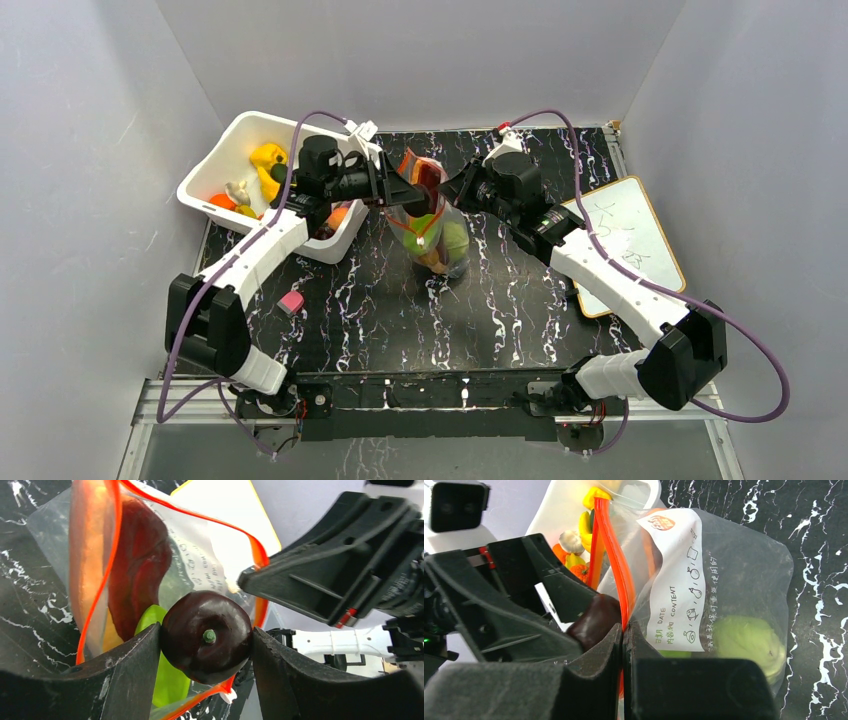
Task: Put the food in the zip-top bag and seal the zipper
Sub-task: Place the fake fruit in the zipper food storage bag, then adjust the zipper food storage bag at the center of the board.
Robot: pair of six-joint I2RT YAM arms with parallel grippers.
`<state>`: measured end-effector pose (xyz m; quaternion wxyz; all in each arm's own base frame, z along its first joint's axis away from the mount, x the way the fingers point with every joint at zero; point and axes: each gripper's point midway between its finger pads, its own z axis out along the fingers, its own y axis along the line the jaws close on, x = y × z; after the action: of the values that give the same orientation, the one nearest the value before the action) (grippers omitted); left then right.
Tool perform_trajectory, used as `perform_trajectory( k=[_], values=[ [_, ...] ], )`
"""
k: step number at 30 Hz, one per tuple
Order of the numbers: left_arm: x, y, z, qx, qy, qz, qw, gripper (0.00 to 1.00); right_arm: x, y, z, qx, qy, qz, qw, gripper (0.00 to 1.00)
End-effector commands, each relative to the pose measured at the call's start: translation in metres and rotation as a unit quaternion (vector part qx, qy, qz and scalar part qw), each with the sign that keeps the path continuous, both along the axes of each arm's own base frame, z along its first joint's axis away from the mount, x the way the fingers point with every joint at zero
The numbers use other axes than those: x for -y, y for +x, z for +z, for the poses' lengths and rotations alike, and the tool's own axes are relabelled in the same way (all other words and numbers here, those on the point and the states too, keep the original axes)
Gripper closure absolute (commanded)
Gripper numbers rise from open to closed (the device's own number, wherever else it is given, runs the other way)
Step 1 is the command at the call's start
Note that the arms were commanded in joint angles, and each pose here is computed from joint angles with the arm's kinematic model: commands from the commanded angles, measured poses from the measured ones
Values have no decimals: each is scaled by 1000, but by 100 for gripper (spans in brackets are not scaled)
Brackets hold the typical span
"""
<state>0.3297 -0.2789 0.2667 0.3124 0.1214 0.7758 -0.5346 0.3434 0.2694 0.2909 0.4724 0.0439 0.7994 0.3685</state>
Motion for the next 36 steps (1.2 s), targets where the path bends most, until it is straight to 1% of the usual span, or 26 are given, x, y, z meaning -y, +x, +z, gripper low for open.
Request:
perform_trajectory(
  k=[1,5,7,11,15,18,22,25,28,31,36],
  values=[
    [0,8,3,15,20,16,1000,43,-7,1,55,67,58,14,996,100],
    [1,9,2,24,35,21,999,23,-5,-2,55,69,59,14,996,100],
    [0,8,6,29,40,20,999,16,-4,-3,53,67,56,14,996,100],
    [-6,10,15,47,53,39,997,11,-1,-5,52,69,53,12,996,100],
    [-16,11,25,71,81,55,993,9,1,-6,54,73,56,9,996,100],
    [-29,11,26,91,123,71,986,10,2,-7,53,71,52,8,996,100],
    [-52,9,16,101,185,99,973,13,5,-7,58,77,55,3,995,100],
    [-61,5,7,97,213,104,967,15,5,-7,60,80,56,2,995,100],
    [-67,-2,4,102,219,108,964,17,3,-7,59,78,56,5,995,100],
    [-65,-4,-7,92,215,102,967,25,1,-7,59,77,58,9,995,100],
    [-59,-1,-29,73,211,94,970,41,0,-7,59,75,63,11,995,100]
  ],
)
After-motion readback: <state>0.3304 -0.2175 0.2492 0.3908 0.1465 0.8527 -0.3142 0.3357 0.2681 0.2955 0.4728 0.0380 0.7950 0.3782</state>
